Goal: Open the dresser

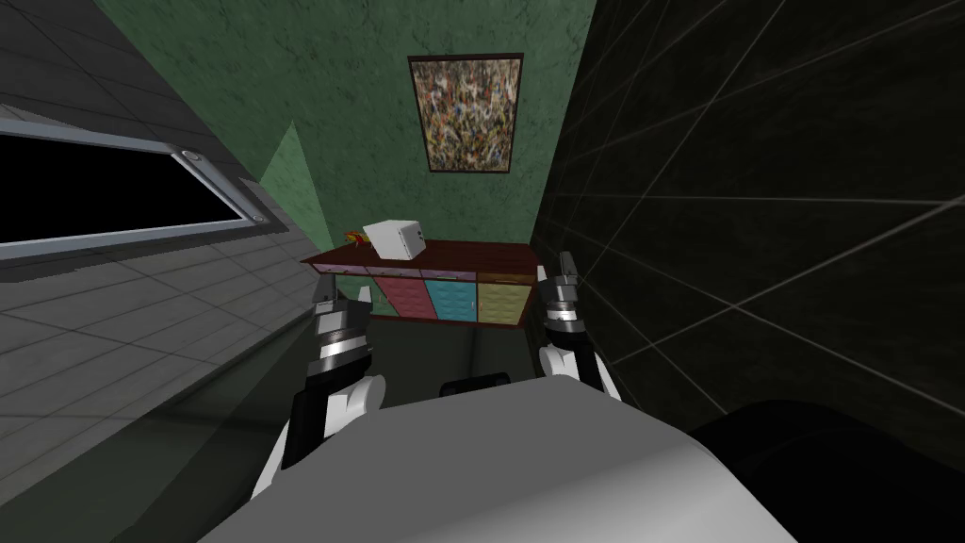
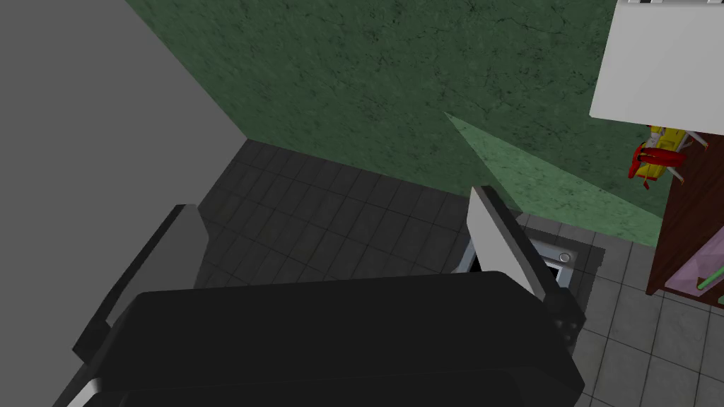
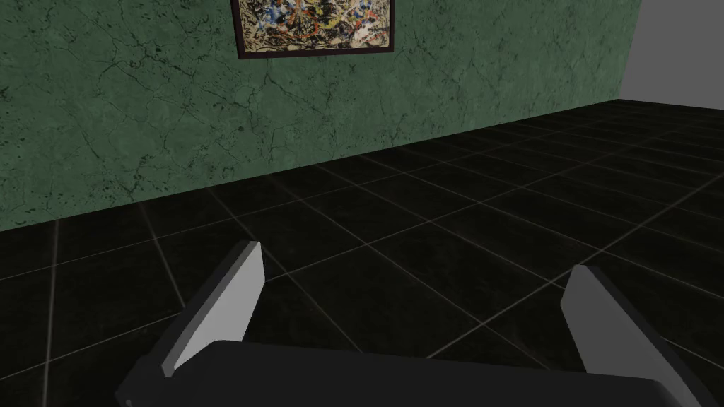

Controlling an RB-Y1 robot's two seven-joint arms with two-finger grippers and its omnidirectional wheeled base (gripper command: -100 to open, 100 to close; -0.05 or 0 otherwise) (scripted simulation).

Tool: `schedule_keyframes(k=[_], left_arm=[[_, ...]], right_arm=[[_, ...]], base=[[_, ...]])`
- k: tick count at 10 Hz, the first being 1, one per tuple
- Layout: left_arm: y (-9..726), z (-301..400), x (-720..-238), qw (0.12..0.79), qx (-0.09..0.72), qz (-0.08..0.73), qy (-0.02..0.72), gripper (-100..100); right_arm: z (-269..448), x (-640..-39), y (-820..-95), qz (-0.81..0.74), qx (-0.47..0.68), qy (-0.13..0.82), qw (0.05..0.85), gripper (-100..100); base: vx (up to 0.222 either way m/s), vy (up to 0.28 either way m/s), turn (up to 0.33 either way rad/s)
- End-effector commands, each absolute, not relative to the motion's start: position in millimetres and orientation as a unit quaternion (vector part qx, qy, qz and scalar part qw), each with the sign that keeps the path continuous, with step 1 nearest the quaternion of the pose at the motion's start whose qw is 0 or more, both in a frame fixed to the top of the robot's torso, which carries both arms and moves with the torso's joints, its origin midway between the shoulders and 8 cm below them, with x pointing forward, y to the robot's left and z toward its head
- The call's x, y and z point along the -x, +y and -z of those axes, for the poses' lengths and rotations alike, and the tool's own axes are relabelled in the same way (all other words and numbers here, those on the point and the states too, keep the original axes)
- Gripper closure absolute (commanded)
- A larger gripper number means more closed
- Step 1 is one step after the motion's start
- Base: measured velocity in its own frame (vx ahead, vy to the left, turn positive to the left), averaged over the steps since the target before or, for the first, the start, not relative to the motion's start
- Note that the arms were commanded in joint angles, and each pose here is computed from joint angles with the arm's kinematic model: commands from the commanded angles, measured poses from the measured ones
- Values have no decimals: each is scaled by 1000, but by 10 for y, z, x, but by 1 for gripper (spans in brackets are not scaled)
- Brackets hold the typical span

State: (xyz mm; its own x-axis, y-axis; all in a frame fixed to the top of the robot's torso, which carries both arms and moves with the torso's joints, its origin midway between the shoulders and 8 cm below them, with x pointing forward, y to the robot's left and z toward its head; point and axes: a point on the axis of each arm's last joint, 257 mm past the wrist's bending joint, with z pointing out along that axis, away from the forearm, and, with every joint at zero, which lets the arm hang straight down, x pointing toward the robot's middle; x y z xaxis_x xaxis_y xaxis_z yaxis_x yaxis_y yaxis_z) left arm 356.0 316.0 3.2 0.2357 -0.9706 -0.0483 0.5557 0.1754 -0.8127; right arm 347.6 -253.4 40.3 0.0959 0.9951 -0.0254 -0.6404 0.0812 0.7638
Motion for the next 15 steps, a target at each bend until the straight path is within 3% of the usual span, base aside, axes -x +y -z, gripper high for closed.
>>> schedule_keyframes(k=[1,9,10,15], left_arm=[[3160,-32,-3560,706,346,541,300,0],[3160,-34,-3560,706,346,541,299,0],[3120,17,-3617,703,336,538,320,-100],[3077,384,-3890,690,337,519,376,-100]], right_arm=[[-403,-3476,-2534,-606,-304,292,675,0],[-404,-3475,-2533,-606,-304,292,675,0],[-404,-3475,-2533,-606,-304,292,675,0],[-401,-3476,-2534,-606,-304,292,675,0]], base=[[0,0,0],[0,0,0],[37,4,-24],[116,-2,-42]])
